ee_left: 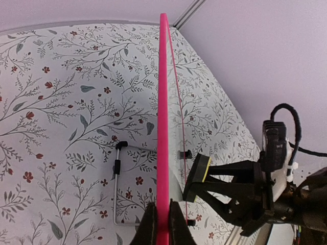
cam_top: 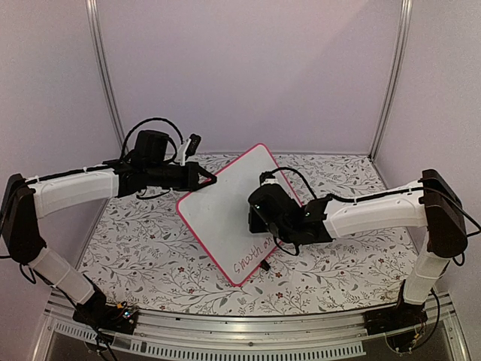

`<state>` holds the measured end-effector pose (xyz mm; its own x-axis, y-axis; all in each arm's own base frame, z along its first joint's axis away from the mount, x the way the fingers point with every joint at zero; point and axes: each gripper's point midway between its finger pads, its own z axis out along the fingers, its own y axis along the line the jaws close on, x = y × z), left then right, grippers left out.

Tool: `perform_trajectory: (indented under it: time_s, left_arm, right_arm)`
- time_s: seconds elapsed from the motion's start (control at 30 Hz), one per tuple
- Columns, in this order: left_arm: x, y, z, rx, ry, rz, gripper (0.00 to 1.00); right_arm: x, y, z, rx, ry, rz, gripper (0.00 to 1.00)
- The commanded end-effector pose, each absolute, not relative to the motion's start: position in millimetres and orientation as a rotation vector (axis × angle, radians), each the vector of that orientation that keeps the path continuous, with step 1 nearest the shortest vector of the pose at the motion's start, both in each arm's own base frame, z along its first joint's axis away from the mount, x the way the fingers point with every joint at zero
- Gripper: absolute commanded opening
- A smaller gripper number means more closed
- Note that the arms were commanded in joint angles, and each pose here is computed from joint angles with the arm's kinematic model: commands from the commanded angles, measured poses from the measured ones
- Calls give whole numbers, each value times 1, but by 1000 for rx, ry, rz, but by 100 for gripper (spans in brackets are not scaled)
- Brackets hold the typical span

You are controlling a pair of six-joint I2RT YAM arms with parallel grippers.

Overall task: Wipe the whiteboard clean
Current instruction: Erase the whiteboard at the center of the board.

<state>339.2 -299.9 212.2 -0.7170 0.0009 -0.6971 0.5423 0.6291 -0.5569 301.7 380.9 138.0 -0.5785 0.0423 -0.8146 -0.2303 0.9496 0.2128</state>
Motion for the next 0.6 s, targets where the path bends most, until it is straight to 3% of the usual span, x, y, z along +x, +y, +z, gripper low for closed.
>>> perform_trajectory:
  time_s: [0.0,0.57]
  left_arm:
    - [336,-293,209,476,2166,-980,0]
    - [335,-292,213,474,2156,-978,0]
  right_arm:
    - [301,378,118,-154,2215,317,24]
    - [302,377,117,-151,2225,298,24]
